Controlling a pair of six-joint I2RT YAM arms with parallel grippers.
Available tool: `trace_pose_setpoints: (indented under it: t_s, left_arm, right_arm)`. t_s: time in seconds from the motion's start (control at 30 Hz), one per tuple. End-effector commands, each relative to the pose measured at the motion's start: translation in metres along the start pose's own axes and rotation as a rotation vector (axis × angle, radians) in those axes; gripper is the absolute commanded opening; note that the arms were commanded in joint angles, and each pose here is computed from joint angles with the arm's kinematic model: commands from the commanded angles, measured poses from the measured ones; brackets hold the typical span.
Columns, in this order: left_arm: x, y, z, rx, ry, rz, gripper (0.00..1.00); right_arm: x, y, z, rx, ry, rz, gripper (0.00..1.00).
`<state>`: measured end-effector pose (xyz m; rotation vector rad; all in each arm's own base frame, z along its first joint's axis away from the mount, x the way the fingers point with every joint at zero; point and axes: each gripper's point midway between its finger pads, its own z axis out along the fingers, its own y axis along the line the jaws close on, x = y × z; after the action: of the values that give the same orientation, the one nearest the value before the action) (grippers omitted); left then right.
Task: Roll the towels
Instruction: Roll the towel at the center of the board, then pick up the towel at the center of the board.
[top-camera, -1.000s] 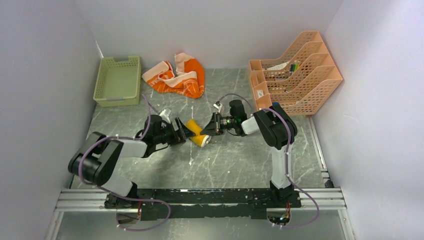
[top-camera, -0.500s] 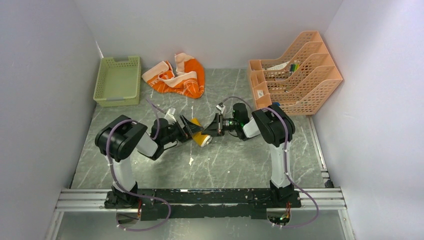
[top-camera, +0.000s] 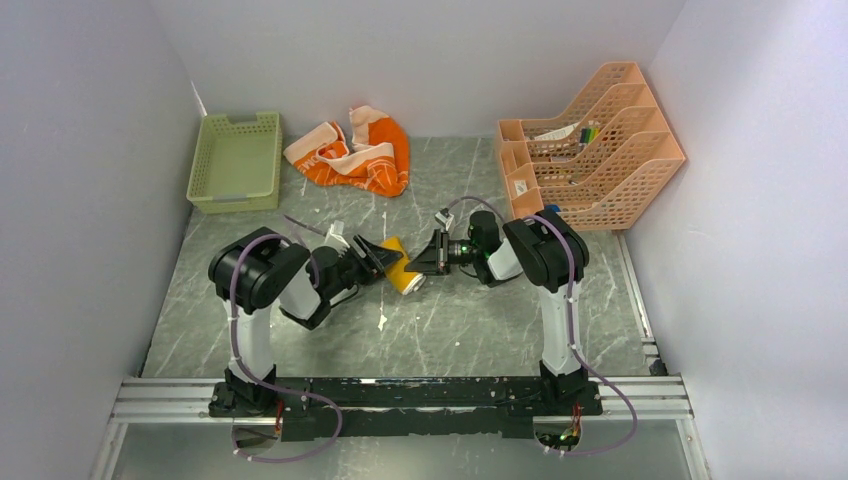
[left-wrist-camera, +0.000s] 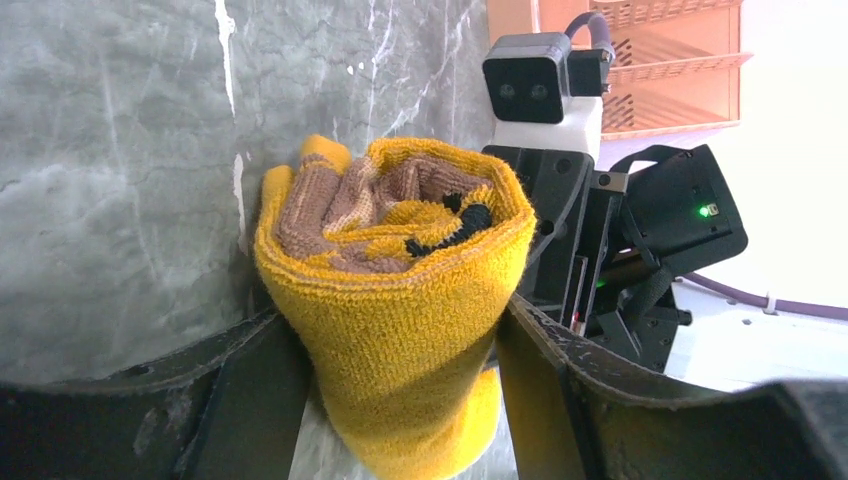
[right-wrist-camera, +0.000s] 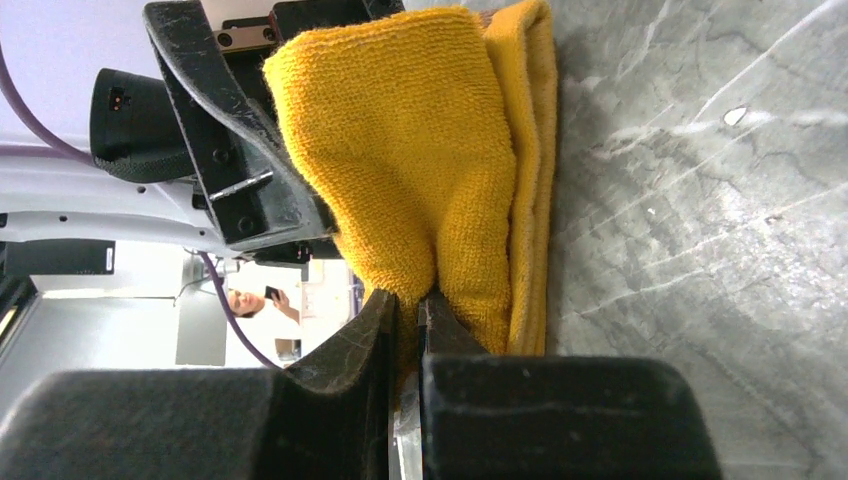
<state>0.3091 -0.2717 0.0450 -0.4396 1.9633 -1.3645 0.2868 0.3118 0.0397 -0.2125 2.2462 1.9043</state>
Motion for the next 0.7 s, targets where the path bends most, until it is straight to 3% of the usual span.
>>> trace_pose_setpoints:
  t_s: [0.0,0.2,0.5,0.53,0.57,0.67]
  left_arm:
    - [-0.004,-0.001,0.017,-0.004,-0.045,0.045,0.72]
    - [-0.009,0.001,0.025,-0.036,-0.079,0.096,0.61]
    - [-0.015,-0.001,0.03,-0.042,-0.098,0.128,0.25]
    - [-0.015,0.0,0.031,-0.05,-0.088,0.137,0.18]
    - [-0.016,-0.004,0.032,-0.049,-0.084,0.151,0.09]
    - [-0.023,-0.013,0.036,-0.064,-0.068,0.212,0.07]
  right_arm:
    - [0.013,-0.007,-0.003,-0.005,0.026,0.024,0.0]
    - [0.013,-0.003,-0.004,-0.01,0.029,0.014,0.0]
    - [0.013,-0.004,-0.007,0.055,0.036,-0.038,0.0]
    - [0.013,-0.004,-0.008,0.069,0.04,-0.034,0.05]
    - [0.011,-0.003,-0.009,0.086,0.035,-0.049,0.18]
    - [0.0,0.001,-0.014,0.172,0.02,-0.14,0.45]
